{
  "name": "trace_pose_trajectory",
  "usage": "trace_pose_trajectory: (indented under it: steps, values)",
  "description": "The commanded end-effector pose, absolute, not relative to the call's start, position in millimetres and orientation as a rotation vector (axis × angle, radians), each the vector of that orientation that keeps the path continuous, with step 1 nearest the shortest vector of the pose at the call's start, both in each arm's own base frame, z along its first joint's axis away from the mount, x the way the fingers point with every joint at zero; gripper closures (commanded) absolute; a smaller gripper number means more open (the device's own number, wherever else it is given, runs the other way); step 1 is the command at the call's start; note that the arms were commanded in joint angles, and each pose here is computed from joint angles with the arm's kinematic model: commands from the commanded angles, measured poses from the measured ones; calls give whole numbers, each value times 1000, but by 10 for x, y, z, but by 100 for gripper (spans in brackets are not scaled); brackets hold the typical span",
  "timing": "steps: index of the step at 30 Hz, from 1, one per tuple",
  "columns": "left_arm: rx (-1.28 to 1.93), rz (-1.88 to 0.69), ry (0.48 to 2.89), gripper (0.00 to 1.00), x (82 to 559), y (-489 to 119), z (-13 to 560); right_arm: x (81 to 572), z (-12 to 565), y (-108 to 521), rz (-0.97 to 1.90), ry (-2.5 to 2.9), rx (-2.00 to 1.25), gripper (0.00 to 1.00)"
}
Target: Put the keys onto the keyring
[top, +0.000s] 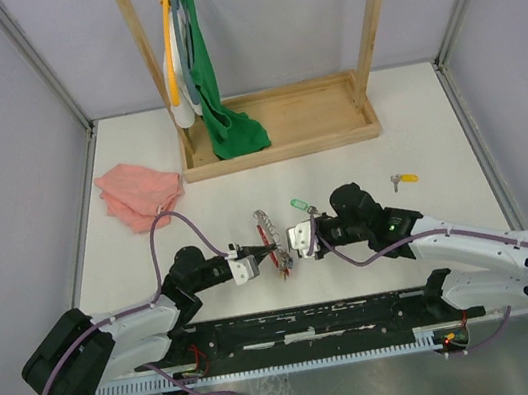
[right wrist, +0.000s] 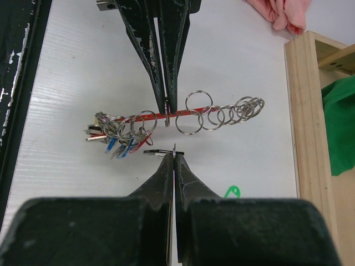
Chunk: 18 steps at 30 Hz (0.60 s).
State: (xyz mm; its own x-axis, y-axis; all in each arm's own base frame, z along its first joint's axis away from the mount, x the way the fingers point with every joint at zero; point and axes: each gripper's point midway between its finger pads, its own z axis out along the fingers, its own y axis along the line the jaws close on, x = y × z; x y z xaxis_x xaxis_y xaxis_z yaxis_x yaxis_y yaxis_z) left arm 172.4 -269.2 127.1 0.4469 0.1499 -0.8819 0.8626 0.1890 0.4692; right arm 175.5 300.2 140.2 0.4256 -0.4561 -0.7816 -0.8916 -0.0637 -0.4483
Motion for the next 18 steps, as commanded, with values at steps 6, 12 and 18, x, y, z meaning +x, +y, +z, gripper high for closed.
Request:
trace_pose_trajectory:
  steps: [6,12,18]
  values:
    - [1281,-624,849,97,1744,-2793,1693,1791,1601,3155,564,1095,-1666,99]
    - [1280,-634,847,97,1734,-2800,1701,1759,1608,3192,583,1082,-1680,99]
    - [1287,-648,847,97,1725,-2818,1692,1770,1603,3208,576,1076,-1681,99]
